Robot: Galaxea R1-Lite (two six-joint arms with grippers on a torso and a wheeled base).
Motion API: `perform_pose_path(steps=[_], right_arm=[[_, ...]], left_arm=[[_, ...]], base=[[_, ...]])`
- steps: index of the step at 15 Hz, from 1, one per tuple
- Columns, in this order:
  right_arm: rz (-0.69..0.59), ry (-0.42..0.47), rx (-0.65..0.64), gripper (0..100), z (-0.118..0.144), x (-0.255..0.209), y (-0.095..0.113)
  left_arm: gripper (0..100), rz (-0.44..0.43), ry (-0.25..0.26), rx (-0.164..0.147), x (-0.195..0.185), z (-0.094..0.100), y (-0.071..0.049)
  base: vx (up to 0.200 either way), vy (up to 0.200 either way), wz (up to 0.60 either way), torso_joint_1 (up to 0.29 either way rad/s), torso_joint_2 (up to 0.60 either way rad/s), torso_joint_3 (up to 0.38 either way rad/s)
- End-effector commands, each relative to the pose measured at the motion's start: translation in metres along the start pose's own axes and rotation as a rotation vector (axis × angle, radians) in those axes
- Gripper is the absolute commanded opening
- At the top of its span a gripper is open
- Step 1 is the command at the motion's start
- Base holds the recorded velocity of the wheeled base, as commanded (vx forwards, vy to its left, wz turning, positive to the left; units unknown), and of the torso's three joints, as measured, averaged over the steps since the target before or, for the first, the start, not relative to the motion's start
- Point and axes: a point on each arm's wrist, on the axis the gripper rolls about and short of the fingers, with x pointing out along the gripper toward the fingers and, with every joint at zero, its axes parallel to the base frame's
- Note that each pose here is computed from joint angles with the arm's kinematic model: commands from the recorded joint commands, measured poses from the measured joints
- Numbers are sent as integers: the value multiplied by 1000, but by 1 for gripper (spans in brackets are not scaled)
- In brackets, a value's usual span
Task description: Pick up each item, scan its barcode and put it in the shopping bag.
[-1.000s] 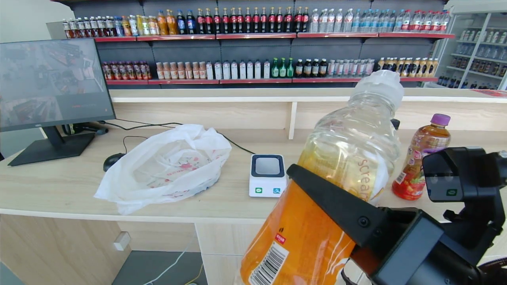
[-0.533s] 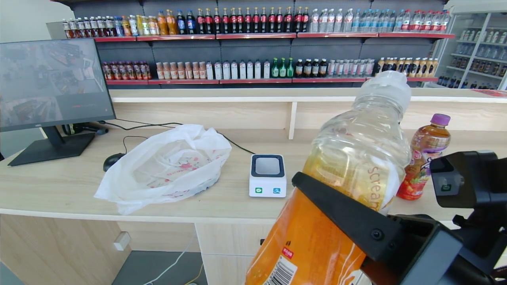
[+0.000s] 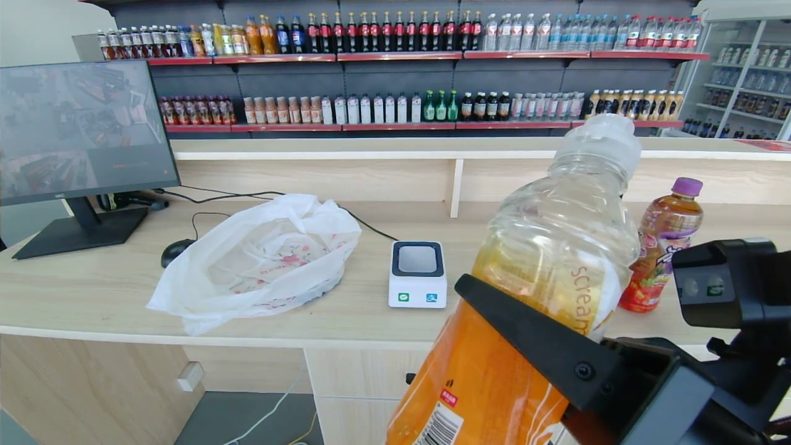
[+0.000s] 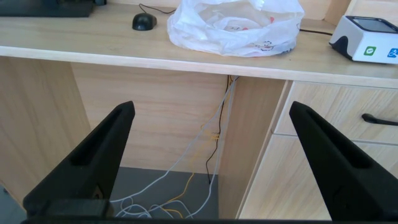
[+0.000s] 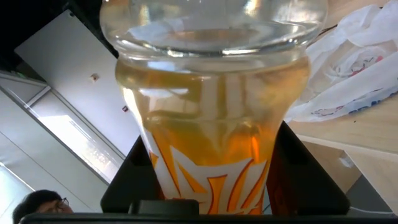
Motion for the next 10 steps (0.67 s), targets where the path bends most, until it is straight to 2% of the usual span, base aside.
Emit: perform_pose_path(steps=[1,4,6,10], right_arm=[[-8,-2,-9,0,0,0,-1],[-48,1,-72,0,0,-2,-11],[-108,2,-167,0,2,-4,-25],[-266,-62,-353,0,11,1,-50]], left_arm=[[100,2,0,0,0,0,0],[100,0,0,0,0,0,0],[100,0,0,0,0,0,0],[100,0,0,0,0,0,0]], base=[[0,0,0,0,0,0],[0,0,0,0,0,0],[0,0,0,0,0,0],[0,0,0,0,0,0]])
